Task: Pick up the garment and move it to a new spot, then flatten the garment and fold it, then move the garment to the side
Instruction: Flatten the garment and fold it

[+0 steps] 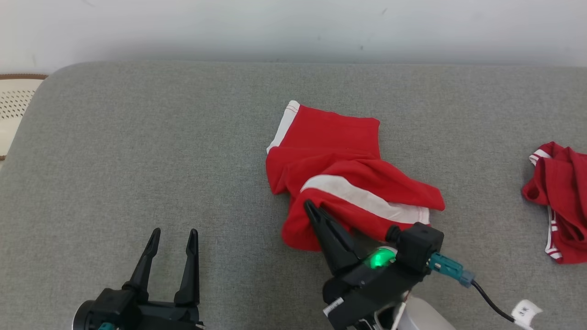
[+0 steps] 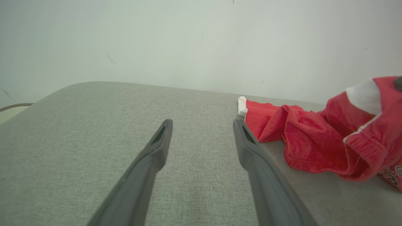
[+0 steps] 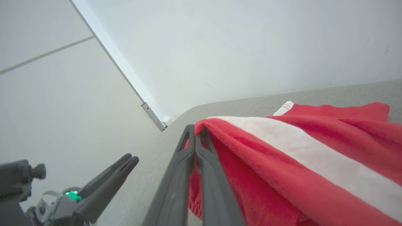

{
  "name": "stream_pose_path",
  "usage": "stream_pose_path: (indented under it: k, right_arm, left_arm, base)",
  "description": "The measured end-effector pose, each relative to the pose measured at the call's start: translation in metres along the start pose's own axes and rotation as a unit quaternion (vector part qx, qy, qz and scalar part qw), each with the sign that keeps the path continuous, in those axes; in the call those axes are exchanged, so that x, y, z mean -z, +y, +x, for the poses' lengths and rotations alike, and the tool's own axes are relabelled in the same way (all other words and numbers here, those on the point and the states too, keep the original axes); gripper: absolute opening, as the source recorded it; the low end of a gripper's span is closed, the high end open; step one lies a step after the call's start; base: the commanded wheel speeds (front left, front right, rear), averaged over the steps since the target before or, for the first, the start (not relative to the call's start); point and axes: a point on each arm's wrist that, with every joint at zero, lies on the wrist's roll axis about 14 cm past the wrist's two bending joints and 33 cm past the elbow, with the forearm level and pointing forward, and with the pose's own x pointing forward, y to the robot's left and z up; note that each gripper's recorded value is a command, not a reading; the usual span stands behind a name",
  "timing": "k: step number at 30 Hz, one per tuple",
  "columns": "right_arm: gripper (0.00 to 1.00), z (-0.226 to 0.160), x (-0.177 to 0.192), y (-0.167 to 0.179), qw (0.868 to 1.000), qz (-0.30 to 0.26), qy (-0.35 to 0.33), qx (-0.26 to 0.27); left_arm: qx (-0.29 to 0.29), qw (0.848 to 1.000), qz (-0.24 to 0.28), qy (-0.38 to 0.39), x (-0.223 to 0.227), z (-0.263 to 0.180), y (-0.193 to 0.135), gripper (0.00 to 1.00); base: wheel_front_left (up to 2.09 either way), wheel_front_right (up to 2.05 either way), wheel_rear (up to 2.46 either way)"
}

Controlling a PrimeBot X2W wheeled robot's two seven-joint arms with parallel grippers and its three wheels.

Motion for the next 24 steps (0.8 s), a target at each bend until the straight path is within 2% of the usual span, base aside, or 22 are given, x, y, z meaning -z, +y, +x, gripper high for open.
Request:
stream_pose_path:
  k: [1, 3, 7, 11, 19, 20, 21, 22, 23, 24]
  right_arm:
    - [0.00, 0.005, -0.006, 0.002, 0.999, 0.037, -0.025, 0.003]
    - [0.00, 0.011, -0.007, -0.002, 0.997, 0.071, -0.041, 0.012]
    - [0.00, 0.007, 0.024, -0.018, 0.986, 0.155, -0.013, 0.055]
    - [0.00, -0.011, 0.064, -0.025, 0.966, 0.236, 0.024, 0.102]
    - [0.00, -0.050, 0.111, -0.046, 0.926, 0.321, 0.077, 0.183]
    - [0.11, -0.052, 0.115, -0.044, 0.924, 0.325, 0.091, 0.181]
    - [0.33, -0.054, 0.122, -0.040, 0.923, 0.325, 0.110, 0.175]
    - [0.82, -0.054, 0.122, -0.040, 0.923, 0.325, 0.110, 0.175]
    - [1.00, -0.056, 0.124, -0.038, 0.923, 0.324, 0.118, 0.173]
    - [1.00, -0.056, 0.123, -0.039, 0.923, 0.323, 0.116, 0.173]
  left_arm:
    - [0.001, 1.000, 0.000, 0.001, 0.000, 0.000, -0.001, 1.00]
    - [0.003, 1.000, 0.002, 0.001, 0.001, 0.001, -0.001, 1.00]
    - [0.005, 1.000, 0.002, 0.001, 0.001, 0.001, -0.002, 1.00]
    - [0.004, 1.000, 0.003, 0.001, 0.001, 0.001, 0.000, 1.00]
    - [0.013, 1.000, -0.002, 0.009, 0.008, 0.005, -0.008, 1.00]
    - [0.015, 1.000, -0.003, 0.010, 0.009, 0.005, -0.009, 1.00]
    - [0.016, 1.000, -0.004, 0.011, 0.010, 0.006, -0.010, 1.00]
    - [0.016, 1.000, -0.004, 0.011, 0.010, 0.006, -0.010, 1.00]
    - [0.017, 1.000, -0.004, 0.012, 0.011, 0.006, -0.011, 1.00]
    - [0.018, 1.000, -0.005, 0.012, 0.011, 0.007, -0.012, 1.00]
  base:
    - [0.00, 0.00, 0.00]
    - [0.00, 0.00, 0.00]
    - [0.00, 0.00, 0.00]
    - [0.00, 0.00, 0.00]
    - [0.00, 0.00, 0.00]
    - [0.00, 0.00, 0.00]
    - [0.00, 0.00, 0.00]
    - [0.00, 0.00, 0.00]
    - [0.00, 0.00, 0.00]
    - [0.00, 0.00, 0.00]
